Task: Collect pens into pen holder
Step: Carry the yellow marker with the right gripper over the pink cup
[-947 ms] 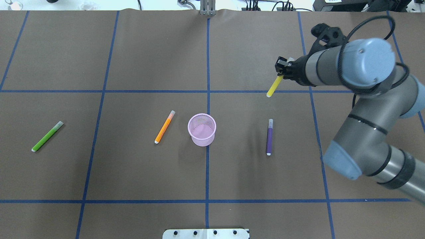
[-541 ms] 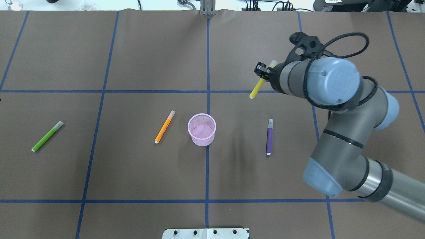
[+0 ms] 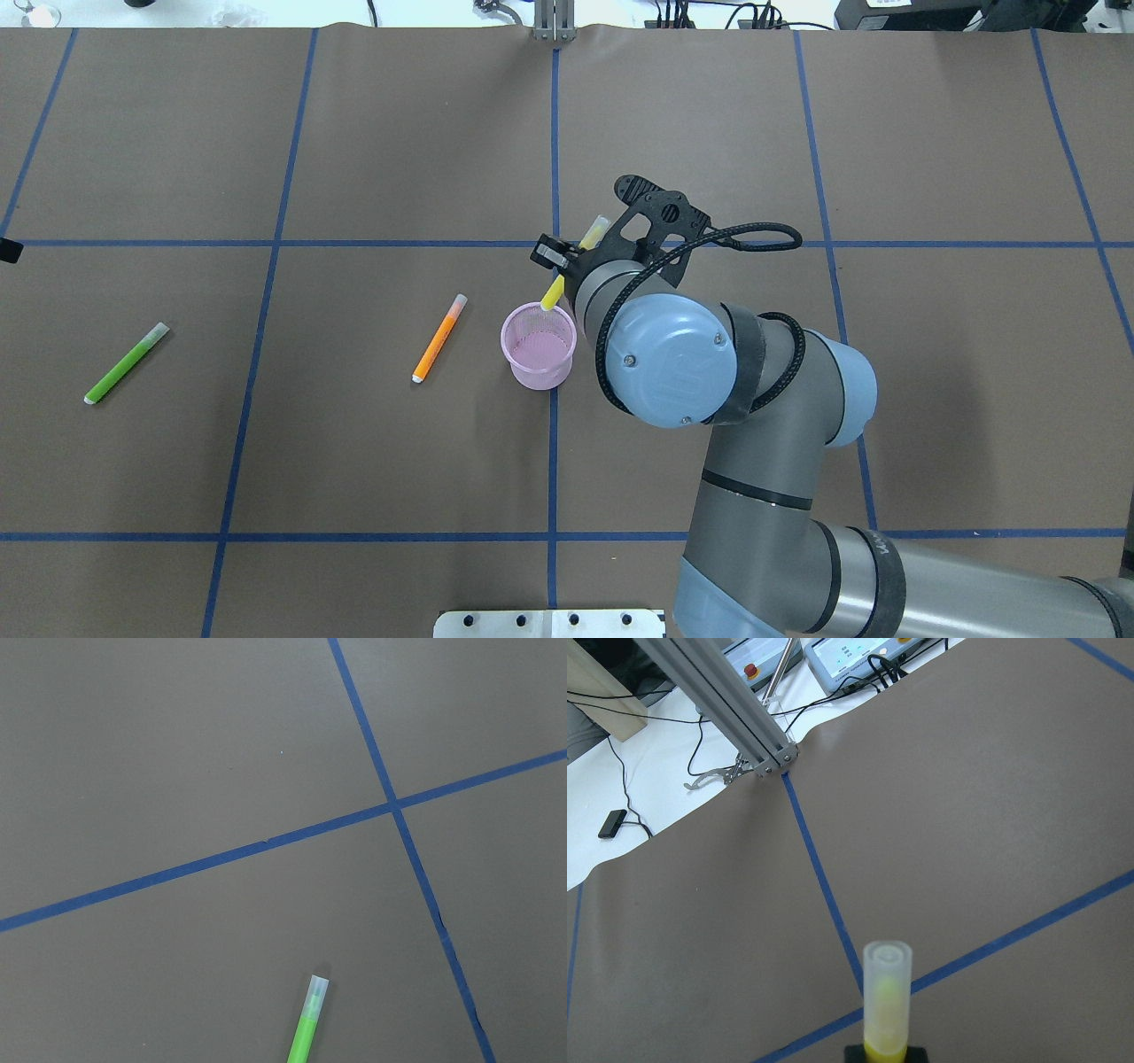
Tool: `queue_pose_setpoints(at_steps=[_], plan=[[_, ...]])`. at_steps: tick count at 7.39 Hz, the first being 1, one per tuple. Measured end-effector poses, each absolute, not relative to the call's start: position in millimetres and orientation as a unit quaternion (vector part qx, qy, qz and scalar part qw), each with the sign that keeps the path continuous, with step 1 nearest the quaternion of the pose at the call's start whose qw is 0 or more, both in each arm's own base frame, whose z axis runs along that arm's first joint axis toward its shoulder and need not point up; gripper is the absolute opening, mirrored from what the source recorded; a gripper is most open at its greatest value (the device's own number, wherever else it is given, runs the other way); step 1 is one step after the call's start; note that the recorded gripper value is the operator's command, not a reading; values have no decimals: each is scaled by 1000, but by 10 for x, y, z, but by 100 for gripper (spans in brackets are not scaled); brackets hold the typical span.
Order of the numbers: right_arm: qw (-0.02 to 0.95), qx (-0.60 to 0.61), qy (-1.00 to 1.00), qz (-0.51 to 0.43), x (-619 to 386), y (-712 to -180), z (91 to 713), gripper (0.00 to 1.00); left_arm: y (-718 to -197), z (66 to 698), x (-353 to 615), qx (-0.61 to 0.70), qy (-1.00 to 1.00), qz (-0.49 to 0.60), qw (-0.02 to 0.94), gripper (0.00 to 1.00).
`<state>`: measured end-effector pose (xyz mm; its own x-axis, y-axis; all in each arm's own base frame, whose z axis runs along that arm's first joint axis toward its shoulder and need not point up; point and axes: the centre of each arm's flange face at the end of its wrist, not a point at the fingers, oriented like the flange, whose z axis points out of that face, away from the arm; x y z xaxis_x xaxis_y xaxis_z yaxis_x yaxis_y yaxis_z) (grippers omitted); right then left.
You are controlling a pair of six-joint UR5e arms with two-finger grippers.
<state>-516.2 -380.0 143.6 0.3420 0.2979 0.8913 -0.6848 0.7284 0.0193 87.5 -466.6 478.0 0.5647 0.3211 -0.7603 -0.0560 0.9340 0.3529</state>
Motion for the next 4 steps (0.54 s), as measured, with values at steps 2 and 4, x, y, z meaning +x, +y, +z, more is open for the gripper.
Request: queue_pose_setpoints(at_steps=[2,4], plan=[[799,197,-482,301,-5275,-3705,1455,33,-4666,4780,875,146,454,107,873,100],[807,194,-474,293,-5402,-3609,1550,50,-4670,4765,881,147,454,107,872,100]])
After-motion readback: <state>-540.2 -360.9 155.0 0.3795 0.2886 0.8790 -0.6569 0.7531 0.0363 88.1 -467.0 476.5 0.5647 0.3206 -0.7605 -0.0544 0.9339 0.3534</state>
